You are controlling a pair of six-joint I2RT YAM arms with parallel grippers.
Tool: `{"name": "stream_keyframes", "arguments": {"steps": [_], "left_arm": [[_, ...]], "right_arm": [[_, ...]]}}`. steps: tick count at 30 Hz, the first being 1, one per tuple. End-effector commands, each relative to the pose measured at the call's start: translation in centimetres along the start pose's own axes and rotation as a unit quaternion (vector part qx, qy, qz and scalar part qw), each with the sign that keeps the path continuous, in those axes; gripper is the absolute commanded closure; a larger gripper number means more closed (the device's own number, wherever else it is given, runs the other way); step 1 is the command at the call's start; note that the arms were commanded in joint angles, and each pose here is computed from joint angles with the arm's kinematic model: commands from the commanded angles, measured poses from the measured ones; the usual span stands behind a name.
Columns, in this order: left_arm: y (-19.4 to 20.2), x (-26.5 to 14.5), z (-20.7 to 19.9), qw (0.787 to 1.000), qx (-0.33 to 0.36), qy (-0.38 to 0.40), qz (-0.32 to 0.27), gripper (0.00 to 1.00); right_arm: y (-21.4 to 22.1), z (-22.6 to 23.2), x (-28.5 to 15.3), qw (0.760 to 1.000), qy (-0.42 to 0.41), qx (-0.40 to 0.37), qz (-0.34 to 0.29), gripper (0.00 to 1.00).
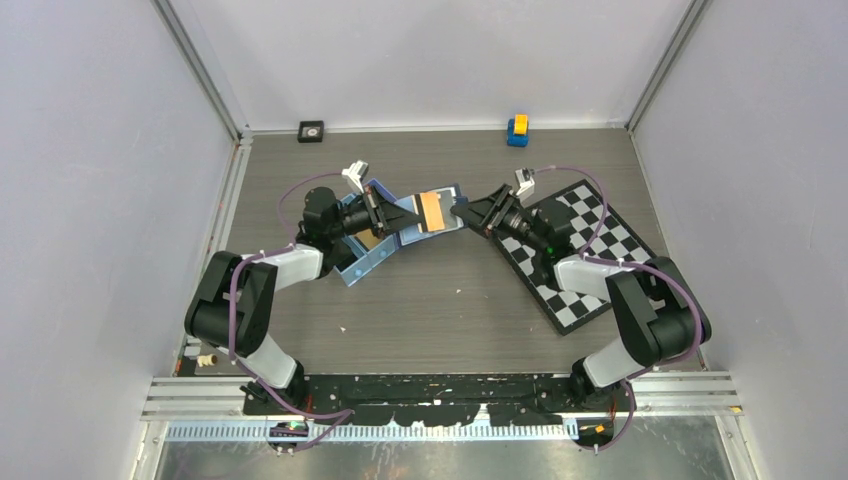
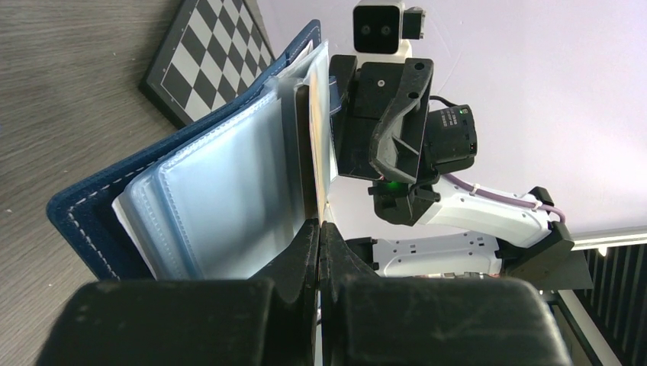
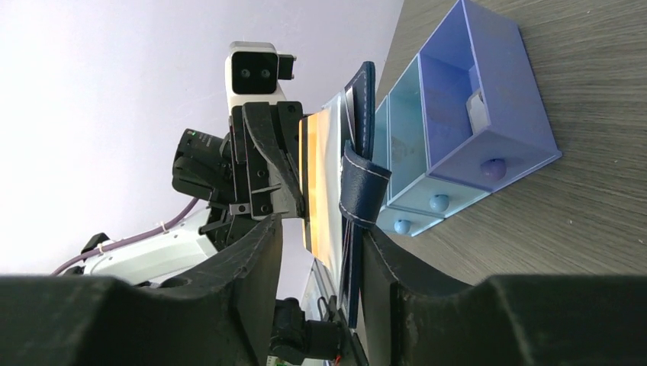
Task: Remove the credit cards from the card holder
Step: Remove the credit card from the card holder, then place the credit card in the storage box.
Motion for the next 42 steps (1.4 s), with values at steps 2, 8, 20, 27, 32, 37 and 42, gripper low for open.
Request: {"name": "stream_keyframes", "arguments": {"steps": [2,8,20,27,32,37,42], "left_arm": [[-0.3,0.4,-1.7,0.999,0.035,0.034,0.011,1.0],[-0.3,0.4,-1.7,0.999,0.035,0.034,0.011,1.0],[-0.4,0.3,-1.2,0.999,0.029,0.016,0.002,1.0],[-0.5,0.1,-0.8,1.0,0.025,0.0,-0.004,1.0],[-0.7,-0.1,-0.5,1.0,0.023,-0.012,-0.01,1.0],[-1.0,-0.6,-0.2,0.999,0.021,-0.029,-0.026,1.0],[-1.9,-1.9,0.8,0.994,0.023,-0.084,-0.068,1.0]], "right_arm": [[-0.6,1.3,0.8,0.999,-0.038,-0.025,0.0,0.58],[-0.5,1.2,0.9,0.999,-0.031,-0.023,0.004,0.75],[-0.9,0.5,0.0,0.998,0.043,-0.044,-0.019,0.98],[-1.4,-0.4,-1.1,0.994,0.086,-0.04,-0.046,1.0],[-1.8,-0.9,-1.8,0.991,0.115,-0.036,-0.065,0.99],[-2.1,-1.3,-2.6,0.983,0.157,-0.041,-0.08,0.99],[-2.3,-1.5,-3.3,0.975,0.195,-0.051,-0.095,1.0]]}}
Point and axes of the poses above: each gripper's point midway between its finger pads, its own x axis out along the fingers, its own z axis along the line the jaws close on, y = z × x, the point moved 9 cm from there along -x, back along the fingers, and after that the axes turned 12 degrees about -x, right-handed, at the moved point
